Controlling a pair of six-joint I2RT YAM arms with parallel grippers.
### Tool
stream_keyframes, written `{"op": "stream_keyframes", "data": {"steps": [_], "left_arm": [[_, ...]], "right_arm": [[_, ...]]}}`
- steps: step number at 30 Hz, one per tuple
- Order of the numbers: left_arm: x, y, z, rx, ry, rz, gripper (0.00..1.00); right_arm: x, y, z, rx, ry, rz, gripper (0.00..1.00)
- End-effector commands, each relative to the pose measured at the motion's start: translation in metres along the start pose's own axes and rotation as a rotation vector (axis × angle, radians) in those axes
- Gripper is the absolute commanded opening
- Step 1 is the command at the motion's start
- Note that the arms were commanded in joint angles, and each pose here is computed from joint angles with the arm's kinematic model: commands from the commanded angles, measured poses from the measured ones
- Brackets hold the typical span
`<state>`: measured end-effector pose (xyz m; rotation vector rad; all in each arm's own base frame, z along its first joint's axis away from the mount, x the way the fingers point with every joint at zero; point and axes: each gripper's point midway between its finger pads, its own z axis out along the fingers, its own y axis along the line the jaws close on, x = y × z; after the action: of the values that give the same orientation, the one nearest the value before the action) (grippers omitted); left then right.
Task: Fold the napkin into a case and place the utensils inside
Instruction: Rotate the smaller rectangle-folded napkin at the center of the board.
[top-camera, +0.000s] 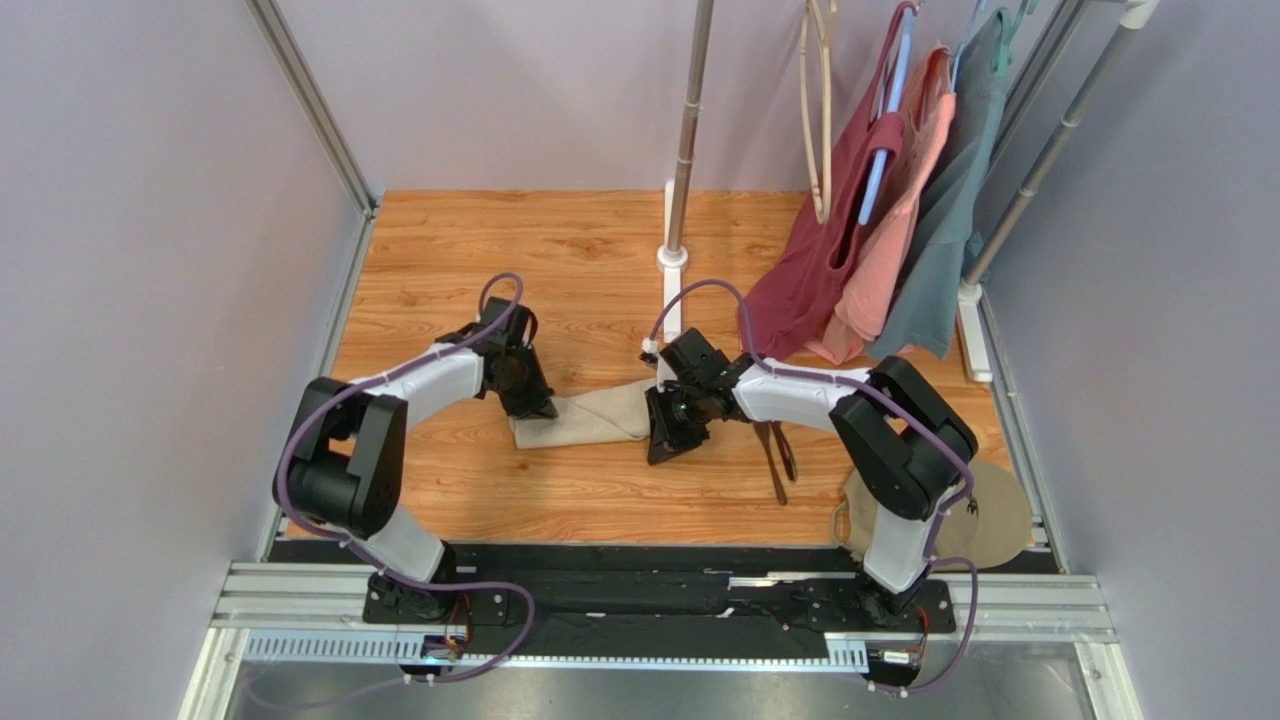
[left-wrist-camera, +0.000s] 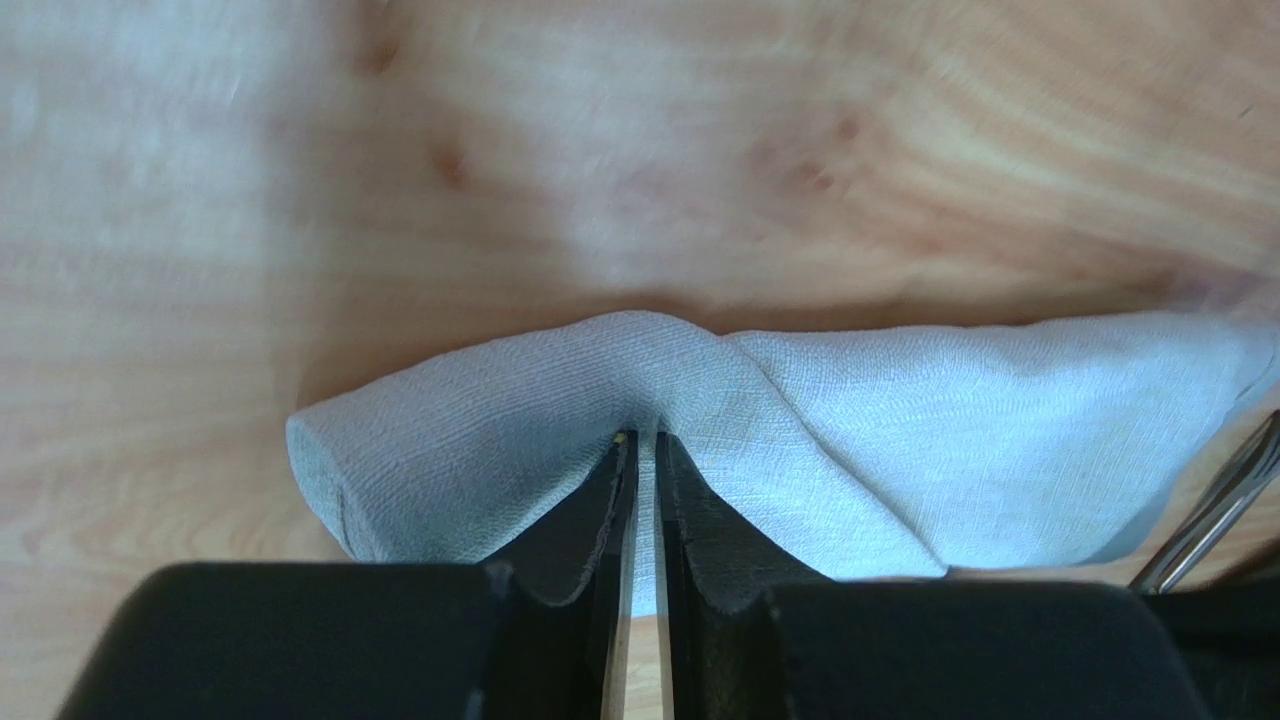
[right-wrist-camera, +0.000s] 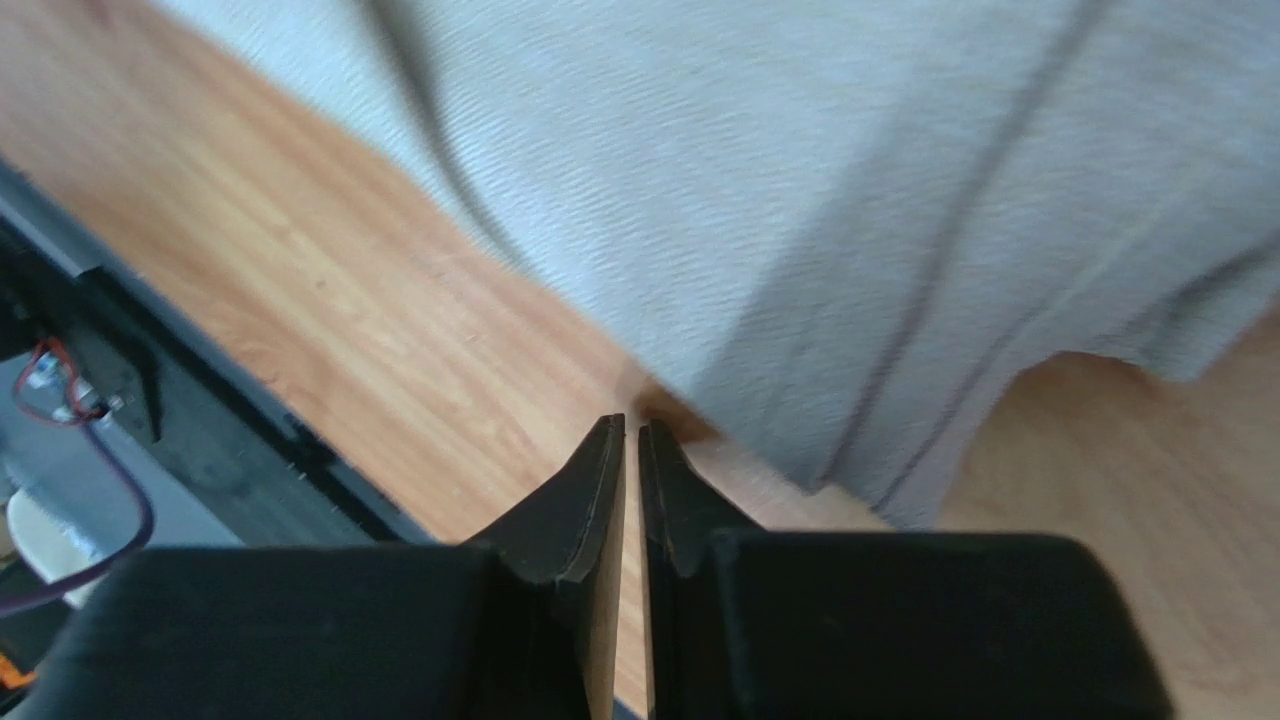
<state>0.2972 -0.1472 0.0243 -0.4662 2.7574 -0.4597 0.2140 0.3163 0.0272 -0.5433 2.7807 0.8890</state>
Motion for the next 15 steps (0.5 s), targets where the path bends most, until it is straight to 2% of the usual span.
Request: {"op": "stream_keyframes", "data": {"steps": [1, 8, 10, 15], "left_arm": [[0.017, 0.010, -0.021, -0.005, -0.028, -0.080, 0.13], [0.060, 0.015, -0.024, 0.091, -0.019, -0.171, 0.13], [0.063, 0.011, -0.027, 0.113, -0.036, -0.172, 0.13], [0.067, 0.011, -0.039, 0.138, -0.061, -0.158, 0.15]], "right_arm": [[-0.034, -0.016, 0.012, 0.090, -0.114, -0.024, 0.11], [-0.092, -0.026, 0.025, 0.134, -0.171, -0.061, 0.10], [-0.115, -0.016, 0.023, 0.100, -0.199, -0.069, 0.10], [-0.138, -0.008, 0.027, 0.084, -0.191, -0.082, 0.11]]}}
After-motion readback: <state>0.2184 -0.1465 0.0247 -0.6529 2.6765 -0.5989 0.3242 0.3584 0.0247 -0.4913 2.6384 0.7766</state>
